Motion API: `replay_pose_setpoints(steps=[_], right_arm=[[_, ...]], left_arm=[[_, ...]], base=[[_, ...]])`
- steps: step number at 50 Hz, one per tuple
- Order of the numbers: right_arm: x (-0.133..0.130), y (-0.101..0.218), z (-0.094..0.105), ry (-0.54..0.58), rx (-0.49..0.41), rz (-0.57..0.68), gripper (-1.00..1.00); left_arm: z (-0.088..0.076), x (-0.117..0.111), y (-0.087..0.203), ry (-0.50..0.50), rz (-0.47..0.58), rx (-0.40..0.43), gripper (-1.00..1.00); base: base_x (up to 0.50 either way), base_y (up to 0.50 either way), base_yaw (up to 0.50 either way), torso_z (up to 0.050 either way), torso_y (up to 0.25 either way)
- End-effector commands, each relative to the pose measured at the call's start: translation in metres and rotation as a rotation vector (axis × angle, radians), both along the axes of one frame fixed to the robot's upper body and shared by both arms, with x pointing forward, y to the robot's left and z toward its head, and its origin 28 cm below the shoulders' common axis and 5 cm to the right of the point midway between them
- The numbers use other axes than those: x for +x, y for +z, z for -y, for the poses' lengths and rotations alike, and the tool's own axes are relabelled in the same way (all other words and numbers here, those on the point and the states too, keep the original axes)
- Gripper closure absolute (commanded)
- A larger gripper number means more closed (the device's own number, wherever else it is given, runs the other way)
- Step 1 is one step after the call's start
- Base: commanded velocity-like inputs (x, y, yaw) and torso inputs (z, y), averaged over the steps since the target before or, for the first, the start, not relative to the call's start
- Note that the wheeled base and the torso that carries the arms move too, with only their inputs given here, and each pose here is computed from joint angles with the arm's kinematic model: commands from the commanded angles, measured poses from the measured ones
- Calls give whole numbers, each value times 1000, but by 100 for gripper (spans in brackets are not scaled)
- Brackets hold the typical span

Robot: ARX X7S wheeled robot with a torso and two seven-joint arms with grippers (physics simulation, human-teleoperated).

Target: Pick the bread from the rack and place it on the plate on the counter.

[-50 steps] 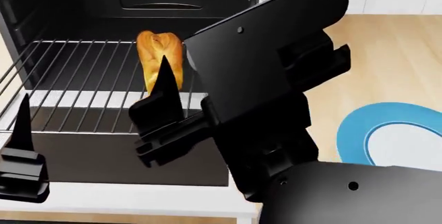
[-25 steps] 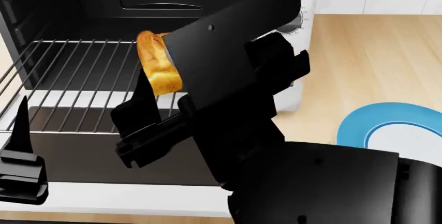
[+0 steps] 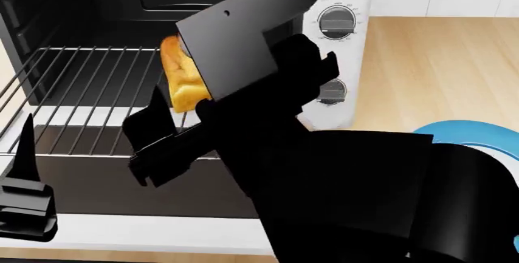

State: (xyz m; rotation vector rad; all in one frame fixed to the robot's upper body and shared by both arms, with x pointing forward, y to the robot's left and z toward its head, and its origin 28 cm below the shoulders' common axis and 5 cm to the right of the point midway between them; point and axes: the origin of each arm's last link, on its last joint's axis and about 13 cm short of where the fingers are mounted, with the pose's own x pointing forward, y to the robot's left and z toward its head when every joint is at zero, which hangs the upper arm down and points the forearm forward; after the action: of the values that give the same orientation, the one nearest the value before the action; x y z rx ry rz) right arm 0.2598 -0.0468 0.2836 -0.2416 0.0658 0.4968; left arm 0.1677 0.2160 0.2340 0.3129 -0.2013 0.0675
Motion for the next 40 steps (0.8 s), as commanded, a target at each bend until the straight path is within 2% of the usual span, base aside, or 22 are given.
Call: replay_pose_setpoints(steps=[1,10,23,40], right_arm=[[15,11,-3,23,37,-18,-100],[24,12,-5,33,35,-56,-100],[36,11,-6,38,79,-99,-100],[49,6,-11,36,66,-143,-100]], left_arm=[[-1,-2,0,-1,-3,-23,-100],[-2,-1,-2,-1,-10,-23,-100],[-1,-3,-2,-5,-11,-20,-100],[-2,-3,-1,-2,-8,-20,-100]], base=[[0,0,0,0,0],[0,0,0,0,0],[0,0,0,0,0],[0,0,0,0,0]])
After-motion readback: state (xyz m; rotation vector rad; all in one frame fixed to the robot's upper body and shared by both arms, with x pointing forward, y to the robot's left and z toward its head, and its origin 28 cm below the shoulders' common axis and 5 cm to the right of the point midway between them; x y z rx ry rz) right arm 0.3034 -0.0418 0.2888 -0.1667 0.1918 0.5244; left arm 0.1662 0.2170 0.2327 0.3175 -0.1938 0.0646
